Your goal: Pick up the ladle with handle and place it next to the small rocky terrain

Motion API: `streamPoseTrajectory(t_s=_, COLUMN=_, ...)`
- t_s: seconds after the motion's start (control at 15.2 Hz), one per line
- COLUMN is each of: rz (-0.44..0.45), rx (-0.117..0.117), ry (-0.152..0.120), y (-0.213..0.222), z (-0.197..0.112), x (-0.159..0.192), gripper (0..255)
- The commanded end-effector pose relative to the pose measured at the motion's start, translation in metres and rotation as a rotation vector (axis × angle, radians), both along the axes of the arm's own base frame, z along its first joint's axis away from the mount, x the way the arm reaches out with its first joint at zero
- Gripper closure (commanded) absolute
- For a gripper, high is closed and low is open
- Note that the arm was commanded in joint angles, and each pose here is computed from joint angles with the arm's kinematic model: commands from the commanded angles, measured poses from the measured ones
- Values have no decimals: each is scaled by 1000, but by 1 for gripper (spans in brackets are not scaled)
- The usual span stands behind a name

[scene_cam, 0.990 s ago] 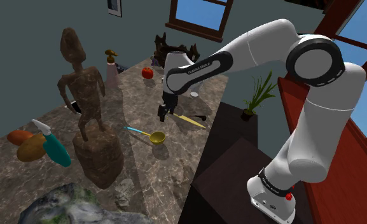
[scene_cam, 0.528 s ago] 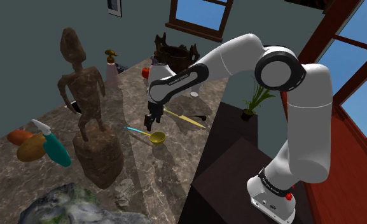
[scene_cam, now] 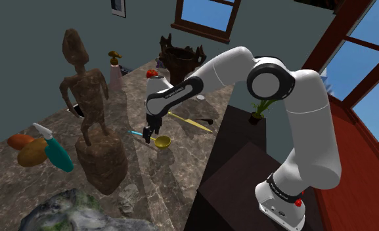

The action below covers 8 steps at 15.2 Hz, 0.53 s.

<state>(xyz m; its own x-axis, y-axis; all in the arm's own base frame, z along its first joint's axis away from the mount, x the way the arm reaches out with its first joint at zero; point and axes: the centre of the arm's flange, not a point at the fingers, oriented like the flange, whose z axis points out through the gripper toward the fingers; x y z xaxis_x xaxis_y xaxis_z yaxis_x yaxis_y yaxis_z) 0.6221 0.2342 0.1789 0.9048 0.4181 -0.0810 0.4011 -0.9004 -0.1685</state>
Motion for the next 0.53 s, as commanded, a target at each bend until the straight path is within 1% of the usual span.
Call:
streamPoseTrajectory(t_s=0.0, rz=0, rx=0, ry=0, y=0, z=-10, x=-1, gripper=0)
streamPoseTrajectory(t_s=0.07, rz=0, rx=0, ry=0, y=1, z=-18, x=-3, gripper=0)
streamPoseTrajectory(t_s=0.46, rz=0, rx=0, ry=0, y=1, z=-18, x=-3, gripper=0)
